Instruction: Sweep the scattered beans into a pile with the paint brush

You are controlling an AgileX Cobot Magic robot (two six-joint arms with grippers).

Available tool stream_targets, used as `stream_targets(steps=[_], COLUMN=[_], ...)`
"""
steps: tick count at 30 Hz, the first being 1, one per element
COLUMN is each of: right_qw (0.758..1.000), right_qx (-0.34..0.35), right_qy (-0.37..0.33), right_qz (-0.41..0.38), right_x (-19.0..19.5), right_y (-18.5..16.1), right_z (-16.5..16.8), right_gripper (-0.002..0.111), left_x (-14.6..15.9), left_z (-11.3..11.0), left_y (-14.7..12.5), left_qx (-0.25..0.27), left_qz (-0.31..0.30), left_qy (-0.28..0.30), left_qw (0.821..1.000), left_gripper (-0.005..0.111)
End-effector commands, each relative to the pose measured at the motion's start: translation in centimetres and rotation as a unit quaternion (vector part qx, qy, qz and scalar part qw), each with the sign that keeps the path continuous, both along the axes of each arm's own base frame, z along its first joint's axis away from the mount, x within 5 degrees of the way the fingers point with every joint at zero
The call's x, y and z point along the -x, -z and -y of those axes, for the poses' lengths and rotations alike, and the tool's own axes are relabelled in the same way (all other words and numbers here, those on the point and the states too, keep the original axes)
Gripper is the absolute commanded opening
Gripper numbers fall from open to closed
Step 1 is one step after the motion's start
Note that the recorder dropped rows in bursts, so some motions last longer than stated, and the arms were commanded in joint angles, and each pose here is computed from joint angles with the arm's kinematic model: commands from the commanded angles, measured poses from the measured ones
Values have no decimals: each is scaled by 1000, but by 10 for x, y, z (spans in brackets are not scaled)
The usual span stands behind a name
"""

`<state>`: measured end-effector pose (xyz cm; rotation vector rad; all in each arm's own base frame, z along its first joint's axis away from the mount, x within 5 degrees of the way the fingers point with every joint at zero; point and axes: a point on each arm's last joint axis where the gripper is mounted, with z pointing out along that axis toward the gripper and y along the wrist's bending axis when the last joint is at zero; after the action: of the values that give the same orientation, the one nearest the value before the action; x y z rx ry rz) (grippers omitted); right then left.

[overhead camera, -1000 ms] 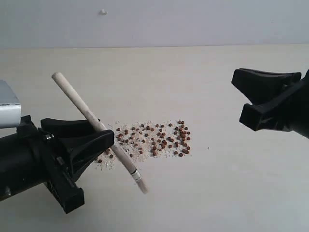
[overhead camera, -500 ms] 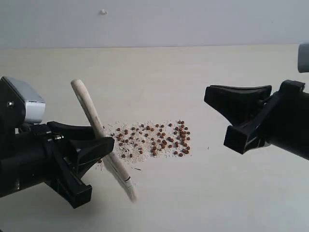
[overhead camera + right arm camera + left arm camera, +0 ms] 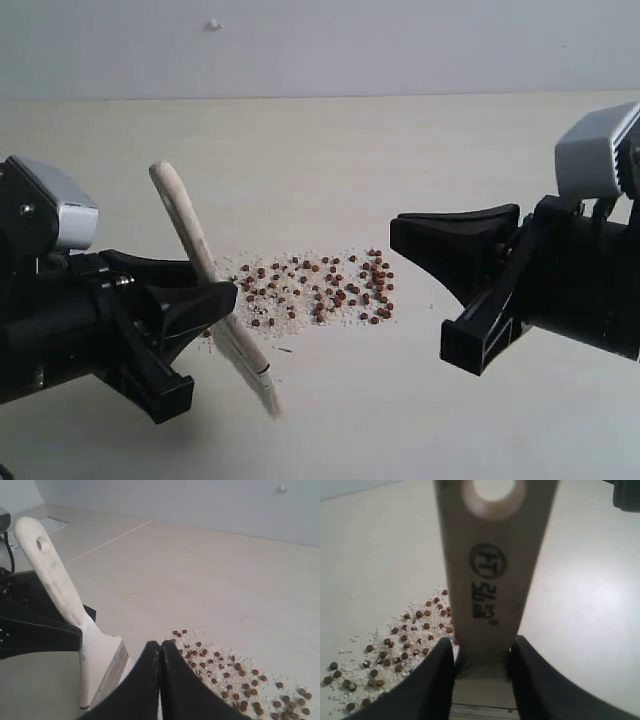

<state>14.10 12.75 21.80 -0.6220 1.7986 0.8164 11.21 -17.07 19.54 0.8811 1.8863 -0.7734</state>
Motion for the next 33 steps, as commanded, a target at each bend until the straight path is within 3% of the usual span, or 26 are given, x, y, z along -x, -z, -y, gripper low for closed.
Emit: stream_targets(steps=[1,4,6,12,15,25,33], right_qw=[1000,998,999,997,996,985,988], right_qx=[-7,-57,-41,-14,-3,-88,-52], right_qy=[-6,-5,-25,-71,-91,-147,-141], right_qz=[4,-15,8,20,5,-14,14], right_x=[-1,0,0,-8,-13,-18,-29], right_y=[-2,-7,-10,-18,-14,-6,2], right_z=[-2,-4,-6,-19,-26,-43,-47], right_gripper=[0,0,2,35,43,44,44], left_x=[-7,-10,-10,-9,-9,-9,-9], left_z=[7,10,11,9,9,9,7], left_y=[-12,-17,-17,-14,-14,-13,-10], left_qx=[1,5,2,-21,-21,-21,-33], left_qz=[0,-1,-7,-13,-13,-17,-36], left_qy=[-8,-10,-12,-13,-13,-15,-25], left_qw=[1000,1000,1000,1000,1000,1000,998], left_gripper=[0,0,0,0,0,0,0])
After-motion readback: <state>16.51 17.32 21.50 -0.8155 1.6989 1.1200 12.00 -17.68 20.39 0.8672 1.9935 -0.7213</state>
